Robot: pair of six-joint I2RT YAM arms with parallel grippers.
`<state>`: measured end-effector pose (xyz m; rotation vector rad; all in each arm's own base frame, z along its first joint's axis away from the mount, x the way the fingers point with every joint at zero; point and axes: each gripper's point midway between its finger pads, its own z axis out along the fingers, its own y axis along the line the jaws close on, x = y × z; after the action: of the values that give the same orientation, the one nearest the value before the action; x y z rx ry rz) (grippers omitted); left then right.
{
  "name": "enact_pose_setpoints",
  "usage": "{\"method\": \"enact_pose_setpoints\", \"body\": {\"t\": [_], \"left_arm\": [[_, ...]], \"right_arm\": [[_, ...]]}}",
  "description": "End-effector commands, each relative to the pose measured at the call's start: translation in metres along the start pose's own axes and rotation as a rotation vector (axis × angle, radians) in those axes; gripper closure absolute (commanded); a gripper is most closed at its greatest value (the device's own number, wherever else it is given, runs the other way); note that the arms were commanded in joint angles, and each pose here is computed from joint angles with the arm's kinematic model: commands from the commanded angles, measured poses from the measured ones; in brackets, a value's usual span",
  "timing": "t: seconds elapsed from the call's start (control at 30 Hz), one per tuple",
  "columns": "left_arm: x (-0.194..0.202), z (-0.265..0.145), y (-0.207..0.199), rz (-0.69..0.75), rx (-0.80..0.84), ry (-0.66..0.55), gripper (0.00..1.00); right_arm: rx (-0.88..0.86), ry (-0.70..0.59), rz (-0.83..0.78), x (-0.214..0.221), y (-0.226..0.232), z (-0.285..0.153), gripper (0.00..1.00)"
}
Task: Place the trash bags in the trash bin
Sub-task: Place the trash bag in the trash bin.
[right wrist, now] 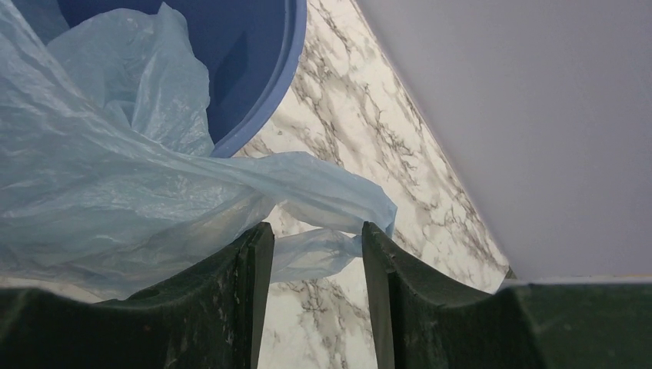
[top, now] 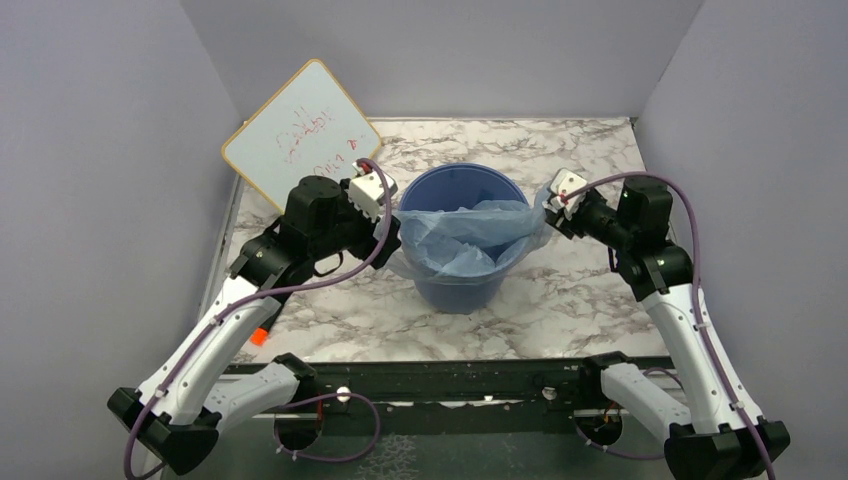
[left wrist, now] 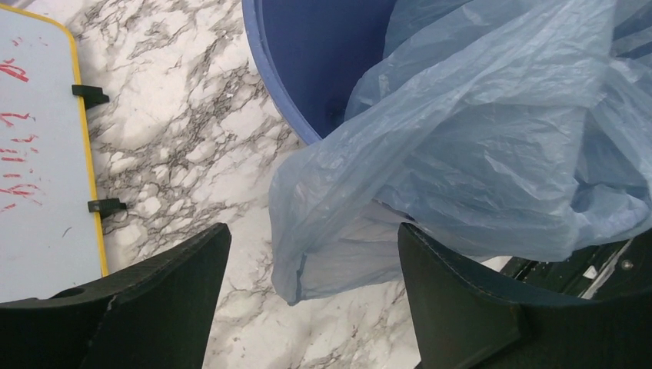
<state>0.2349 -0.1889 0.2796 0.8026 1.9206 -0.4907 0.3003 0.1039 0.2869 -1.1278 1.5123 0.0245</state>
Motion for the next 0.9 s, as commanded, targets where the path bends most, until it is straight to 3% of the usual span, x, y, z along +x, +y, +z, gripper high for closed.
{"method": "enact_pose_setpoints", "body": {"t": [0.0, 0.13, 0.3, 0.47, 0.53, 0.73, 0.87], "left_arm": [[-0.006, 0.004, 0.002, 0.024, 0.012, 0.021, 0.26], [-0.013, -0.001, 0.007, 0.015, -0.023, 0.005, 0.47], [-0.014, -0.002, 0.006, 0.017, -0.021, -0.008, 0.57], [-0.012, 0.005, -0.004, 0.014, 0.044, 0.001, 0.75], [-0.011, 0.01, -0.006, 0.009, 0.058, 0.018, 0.79], [-0.006, 0.018, -0.011, -0.009, 0.095, 0.048, 0.84], [-0.005, 0.016, -0.006, -0.003, 0.066, 0.045, 0.93]], "right_arm": [[-0.003, 0.0, -0.088, -0.005, -0.01, 0.001, 0.5], [0.087, 0.077, -0.114, 0.006, -0.028, -0.004, 0.49], [0.092, 0.124, -0.192, 0.011, -0.037, -0.005, 0.51], [-0.067, 0.05, -0.196, -0.005, -0.023, 0.012, 0.55], [-0.102, 0.026, -0.165, -0.011, -0.021, 0.018, 0.6], [-0.352, 0.058, -0.081, -0.004, 0.016, 0.018, 0.62], [-0.342, 0.059, -0.076, -0.002, 0.017, 0.018, 0.7]]}}
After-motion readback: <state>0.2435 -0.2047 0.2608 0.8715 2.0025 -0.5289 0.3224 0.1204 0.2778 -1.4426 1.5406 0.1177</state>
